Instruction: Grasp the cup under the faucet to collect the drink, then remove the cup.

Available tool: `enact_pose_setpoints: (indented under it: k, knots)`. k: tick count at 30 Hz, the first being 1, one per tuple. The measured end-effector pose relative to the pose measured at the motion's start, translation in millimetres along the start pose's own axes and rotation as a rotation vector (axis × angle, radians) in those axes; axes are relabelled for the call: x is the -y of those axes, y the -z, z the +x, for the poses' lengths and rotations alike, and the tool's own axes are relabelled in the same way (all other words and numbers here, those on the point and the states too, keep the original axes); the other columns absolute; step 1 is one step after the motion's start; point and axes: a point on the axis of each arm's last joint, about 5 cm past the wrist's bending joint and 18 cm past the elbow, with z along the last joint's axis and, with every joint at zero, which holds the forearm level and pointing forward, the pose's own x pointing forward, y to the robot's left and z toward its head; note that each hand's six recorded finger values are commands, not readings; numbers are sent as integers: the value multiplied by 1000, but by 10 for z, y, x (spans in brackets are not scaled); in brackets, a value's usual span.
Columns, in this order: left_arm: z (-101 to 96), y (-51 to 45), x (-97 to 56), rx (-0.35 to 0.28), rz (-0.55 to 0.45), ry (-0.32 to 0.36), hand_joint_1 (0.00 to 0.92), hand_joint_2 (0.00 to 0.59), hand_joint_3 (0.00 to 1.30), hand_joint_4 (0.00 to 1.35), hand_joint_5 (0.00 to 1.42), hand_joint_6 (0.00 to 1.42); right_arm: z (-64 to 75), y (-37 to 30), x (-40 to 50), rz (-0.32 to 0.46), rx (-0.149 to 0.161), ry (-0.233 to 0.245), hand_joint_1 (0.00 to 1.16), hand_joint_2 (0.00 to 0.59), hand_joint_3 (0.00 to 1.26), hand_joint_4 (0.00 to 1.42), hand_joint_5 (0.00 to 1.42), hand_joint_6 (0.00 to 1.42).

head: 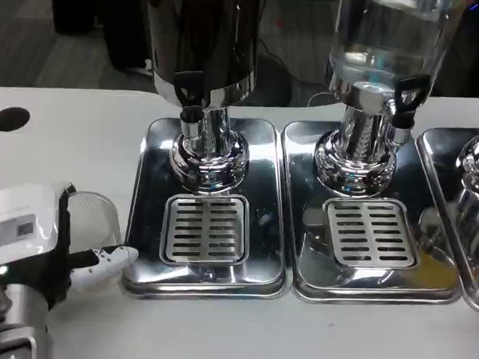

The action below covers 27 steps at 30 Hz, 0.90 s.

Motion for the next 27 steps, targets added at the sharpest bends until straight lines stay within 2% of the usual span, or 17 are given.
enact_pose_setpoints:
  k: [11, 27]
  knots:
    - [19, 22, 68, -8, -15, -44, 268, 107, 391, 515, 732, 872, -21, -2, 1, 7, 4, -1, 452, 391, 255, 109, 71, 0]
    - [-17, 67, 156, -3, -54, -90, 283, 140, 504, 620, 846, 990, -33, -5, -27, 15, 4, -20, 439, 388, 248, 109, 72, 0]
